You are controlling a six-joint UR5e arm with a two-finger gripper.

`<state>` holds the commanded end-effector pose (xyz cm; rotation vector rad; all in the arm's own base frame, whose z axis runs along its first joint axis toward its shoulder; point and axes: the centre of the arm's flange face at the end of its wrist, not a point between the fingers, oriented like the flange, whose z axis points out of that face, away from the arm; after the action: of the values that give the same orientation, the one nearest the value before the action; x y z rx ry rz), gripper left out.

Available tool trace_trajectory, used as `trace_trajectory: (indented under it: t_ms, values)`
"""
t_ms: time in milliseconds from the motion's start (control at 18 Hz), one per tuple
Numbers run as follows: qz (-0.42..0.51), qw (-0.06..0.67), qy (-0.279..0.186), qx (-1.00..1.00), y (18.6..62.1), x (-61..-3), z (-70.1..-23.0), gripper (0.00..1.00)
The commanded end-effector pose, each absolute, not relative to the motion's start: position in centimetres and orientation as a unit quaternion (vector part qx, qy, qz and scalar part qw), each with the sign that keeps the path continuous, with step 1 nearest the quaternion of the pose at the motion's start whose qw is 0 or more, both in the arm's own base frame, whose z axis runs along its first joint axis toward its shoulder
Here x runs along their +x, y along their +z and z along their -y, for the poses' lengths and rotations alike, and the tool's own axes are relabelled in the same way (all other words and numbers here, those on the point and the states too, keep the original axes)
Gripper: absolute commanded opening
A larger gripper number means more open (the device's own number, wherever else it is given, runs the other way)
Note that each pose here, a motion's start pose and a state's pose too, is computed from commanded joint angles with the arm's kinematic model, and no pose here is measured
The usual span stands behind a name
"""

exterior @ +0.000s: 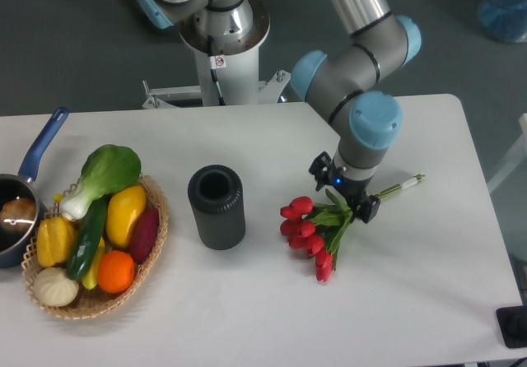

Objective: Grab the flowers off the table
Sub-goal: 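Close the gripper around the tulip stems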

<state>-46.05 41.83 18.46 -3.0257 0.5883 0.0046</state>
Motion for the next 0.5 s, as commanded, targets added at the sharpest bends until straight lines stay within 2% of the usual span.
trace_trajectory:
  t_ms: [56,167,222,278,333,389,500]
  values:
    - [-0.191,0.03,0.002,-0.981,18.5,-46.1,-41.7,0.96]
    - [-0.192,0.029,0.001,-0.981,18.4,-46.0,-41.7,0.79]
    - [-0.191,0.029,0.001,-0.981,18.5,-46.0,-41.7,0.62]
    - [-0.19,0.03,0.003,-0.981,18.8,-46.1,-41.6,0.41]
    - [-0.191,0.029,0.003,-0.981,18.9,-46.1,-41.5,0.28]
    - [-0.192,0.028,0.005,-0.981,19.1,-46.1,-41.5,0.24]
    - [-0.194,0.023,0.023,-0.98,20.9,-46.2,-41.5,0.24]
